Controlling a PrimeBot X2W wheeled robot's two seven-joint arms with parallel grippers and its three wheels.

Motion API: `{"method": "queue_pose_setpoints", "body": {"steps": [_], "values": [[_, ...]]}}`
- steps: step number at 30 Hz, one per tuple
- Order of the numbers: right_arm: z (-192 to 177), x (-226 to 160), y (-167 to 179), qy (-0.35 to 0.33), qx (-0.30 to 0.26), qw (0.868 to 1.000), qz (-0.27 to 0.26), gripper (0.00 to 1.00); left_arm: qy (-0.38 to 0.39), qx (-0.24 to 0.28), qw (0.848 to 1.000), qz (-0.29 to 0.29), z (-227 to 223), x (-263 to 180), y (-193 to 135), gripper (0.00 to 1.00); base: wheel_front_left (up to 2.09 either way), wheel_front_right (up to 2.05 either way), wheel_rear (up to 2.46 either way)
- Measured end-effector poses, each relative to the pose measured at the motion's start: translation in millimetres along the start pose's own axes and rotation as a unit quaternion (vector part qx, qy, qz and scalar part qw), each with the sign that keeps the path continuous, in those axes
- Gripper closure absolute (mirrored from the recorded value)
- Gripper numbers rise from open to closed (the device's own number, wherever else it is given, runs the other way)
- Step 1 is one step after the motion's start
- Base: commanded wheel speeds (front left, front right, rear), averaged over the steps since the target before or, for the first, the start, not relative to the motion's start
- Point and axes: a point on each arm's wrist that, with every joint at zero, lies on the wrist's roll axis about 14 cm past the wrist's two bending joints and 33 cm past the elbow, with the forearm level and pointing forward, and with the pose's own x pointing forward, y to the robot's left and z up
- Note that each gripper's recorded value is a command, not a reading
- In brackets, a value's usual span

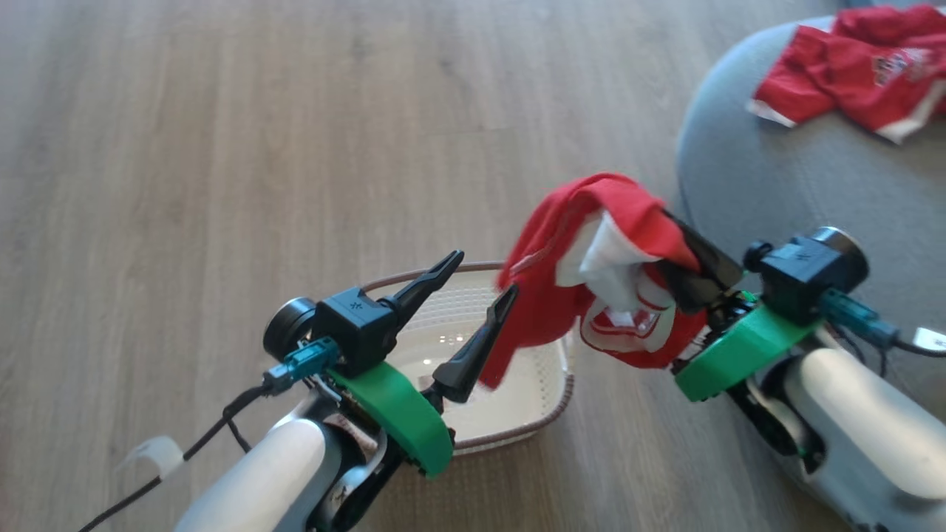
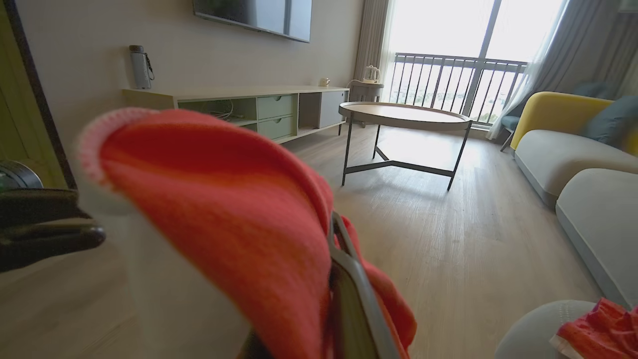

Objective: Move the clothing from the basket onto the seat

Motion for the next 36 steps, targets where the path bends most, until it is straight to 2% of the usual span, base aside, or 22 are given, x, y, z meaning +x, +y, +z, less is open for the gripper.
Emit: {"method": "queue_pose_setpoints", "body": {"steps": [9, 14, 19, 23, 27, 31, 36], "values": [[9, -44, -44, 0.005, -0.016, 0.995, -0.097, 1.00, 0.008, -0.027, 0.999, -0.047, -15, 23, -19, 0.00, 0.00, 0.00, 0.00], [8, -50, -73, 0.007, -0.015, 0.990, -0.142, 1.00, 0.019, -0.046, 0.997, -0.051, -28, 29, -16, 0.00, 0.00, 0.00, 0.00], [-6, -46, -105, 0.007, 0.009, 0.982, -0.189, 1.00, 0.031, -0.064, 0.997, -0.039, -42, 35, -1, 0.00, 0.00, 0.00, 0.00], [-10, -34, -147, 0.001, 0.007, 0.973, -0.229, 1.00, 0.031, -0.075, 0.996, -0.029, -51, 43, 16, 0.00, 0.00, 0.00, 0.00], [-6, -6, -193, -0.019, 0.006, 0.965, -0.261, 1.00, 0.040, -0.089, 0.995, -0.010, -67, 45, 36, 0.00, 0.00, 0.00, 0.00], [8, 13, -254, -0.049, 0.000, 0.948, -0.314, 1.00, 0.051, -0.104, 0.993, 0.008, -87, 46, 55, 0.00, 0.00, 0.00, 0.00], [43, 34, -320, -0.101, -0.008, 0.923, -0.371, 1.00, 0.054, -0.115, 0.991, 0.031, -104, 49, 77, 0.00, 0.00, 0.00, 0.00]]}}
